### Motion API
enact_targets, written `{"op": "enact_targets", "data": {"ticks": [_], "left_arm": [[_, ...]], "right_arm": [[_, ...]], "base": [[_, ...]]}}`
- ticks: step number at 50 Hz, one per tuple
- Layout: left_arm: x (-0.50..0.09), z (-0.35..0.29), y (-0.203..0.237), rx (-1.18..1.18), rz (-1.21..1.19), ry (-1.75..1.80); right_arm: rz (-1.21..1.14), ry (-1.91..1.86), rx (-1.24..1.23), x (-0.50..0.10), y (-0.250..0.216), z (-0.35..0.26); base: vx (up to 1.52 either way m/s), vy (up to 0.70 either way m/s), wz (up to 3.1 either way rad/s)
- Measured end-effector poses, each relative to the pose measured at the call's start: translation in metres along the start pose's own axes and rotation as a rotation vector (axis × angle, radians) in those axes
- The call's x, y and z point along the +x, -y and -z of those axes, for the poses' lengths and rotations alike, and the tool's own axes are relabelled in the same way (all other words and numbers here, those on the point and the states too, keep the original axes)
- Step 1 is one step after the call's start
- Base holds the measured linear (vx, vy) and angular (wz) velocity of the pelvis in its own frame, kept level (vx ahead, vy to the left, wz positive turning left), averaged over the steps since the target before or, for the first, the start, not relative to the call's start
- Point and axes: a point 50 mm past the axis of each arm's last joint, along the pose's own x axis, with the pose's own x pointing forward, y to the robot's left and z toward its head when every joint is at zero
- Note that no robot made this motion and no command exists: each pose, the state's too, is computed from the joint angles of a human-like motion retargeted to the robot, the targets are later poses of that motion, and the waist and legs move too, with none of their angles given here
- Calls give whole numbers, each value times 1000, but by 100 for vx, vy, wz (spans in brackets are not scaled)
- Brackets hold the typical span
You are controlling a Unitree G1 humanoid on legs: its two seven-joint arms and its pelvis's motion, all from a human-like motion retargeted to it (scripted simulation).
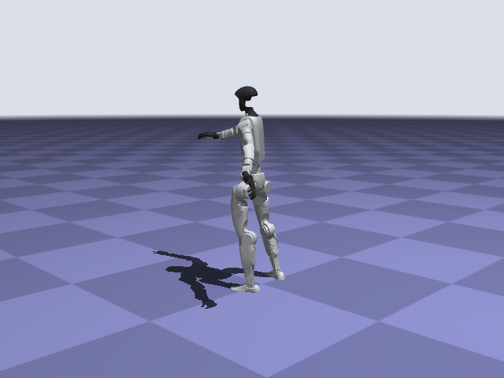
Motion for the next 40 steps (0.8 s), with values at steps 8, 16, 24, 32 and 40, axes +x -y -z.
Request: {"op": "enact_targets", "data": {"ticks": [8, 16, 24, 32, 40], "left_arm": [[-65, -308, -18, -893, 118, 561], [-367, -472, -98, -1069, 718, 1586], [-544, -384, -78, -538, 387, 2545], [-554, -316, 24, 70, 351, 2805], [-503, -295, 114, 841, 296, 2758]], "right_arm": [[-58, -141, -108, -14, 10, 73], [-42, 17, -40, 5, 17, 4], [-68, 394, -5, 4, 28, -120], [157, 855, 118, -50, 92, -281], [466, 1109, 506, -114, 194, -340]], "base": [[1, 2, 48], [-3, -2, 5], [-8, -5, -69], [-12, -3, -82], [-9, -11, -94]]}}
